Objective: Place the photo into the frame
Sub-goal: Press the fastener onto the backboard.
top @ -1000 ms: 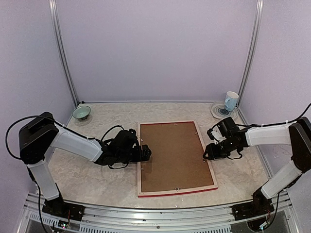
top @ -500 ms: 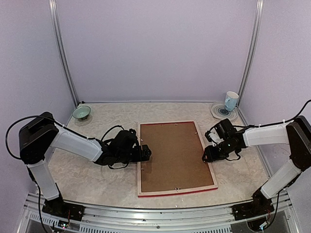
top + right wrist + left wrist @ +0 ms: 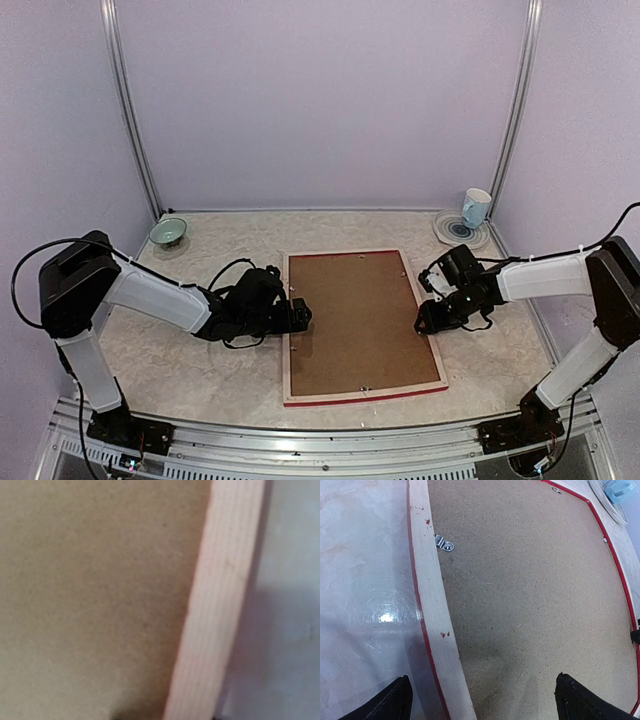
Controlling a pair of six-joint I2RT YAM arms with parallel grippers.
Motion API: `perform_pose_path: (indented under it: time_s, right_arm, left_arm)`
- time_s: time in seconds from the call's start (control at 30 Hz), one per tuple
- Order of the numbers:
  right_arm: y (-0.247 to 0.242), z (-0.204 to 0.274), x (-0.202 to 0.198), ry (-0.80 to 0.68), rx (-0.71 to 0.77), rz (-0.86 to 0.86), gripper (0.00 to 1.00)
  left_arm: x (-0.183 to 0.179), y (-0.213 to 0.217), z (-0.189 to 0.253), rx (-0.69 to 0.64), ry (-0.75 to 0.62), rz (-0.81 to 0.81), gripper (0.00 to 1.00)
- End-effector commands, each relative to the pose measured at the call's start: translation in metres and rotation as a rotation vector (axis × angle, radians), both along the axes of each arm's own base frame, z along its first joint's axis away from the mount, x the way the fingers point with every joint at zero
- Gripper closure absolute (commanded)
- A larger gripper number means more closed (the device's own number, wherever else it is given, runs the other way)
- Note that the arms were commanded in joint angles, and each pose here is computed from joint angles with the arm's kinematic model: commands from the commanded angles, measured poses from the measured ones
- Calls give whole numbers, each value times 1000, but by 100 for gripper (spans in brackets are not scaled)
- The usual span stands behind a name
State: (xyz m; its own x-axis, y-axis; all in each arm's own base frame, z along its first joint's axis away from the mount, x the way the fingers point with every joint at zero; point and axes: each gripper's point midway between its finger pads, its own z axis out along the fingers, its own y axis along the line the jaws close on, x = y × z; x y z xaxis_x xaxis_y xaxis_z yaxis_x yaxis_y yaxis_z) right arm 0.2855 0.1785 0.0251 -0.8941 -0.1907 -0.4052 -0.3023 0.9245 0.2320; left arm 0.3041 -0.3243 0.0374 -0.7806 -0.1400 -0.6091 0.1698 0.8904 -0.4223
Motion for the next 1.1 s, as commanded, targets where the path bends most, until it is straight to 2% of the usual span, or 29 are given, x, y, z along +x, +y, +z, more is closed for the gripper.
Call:
perform_pose_path:
  time_s: [0.0,0.83,0.93,1.07]
  right_arm:
    - [-8,-8,-3,13,-66,-2,63]
    - [-16,-6,-2,-2,-111,-2,80]
    - [-13,-2,-1,-9,-95,5,79]
    - [-1,10,2,-22,-37,34,69]
  left_arm:
    - [-7,-4,-11,11,40,-13,2]
    - [-7,-6,-12,12,43,-19,2]
    - [-7,-5,-13,13,45,-18,2]
    - [-8,-5,-14,13,47,-19,2]
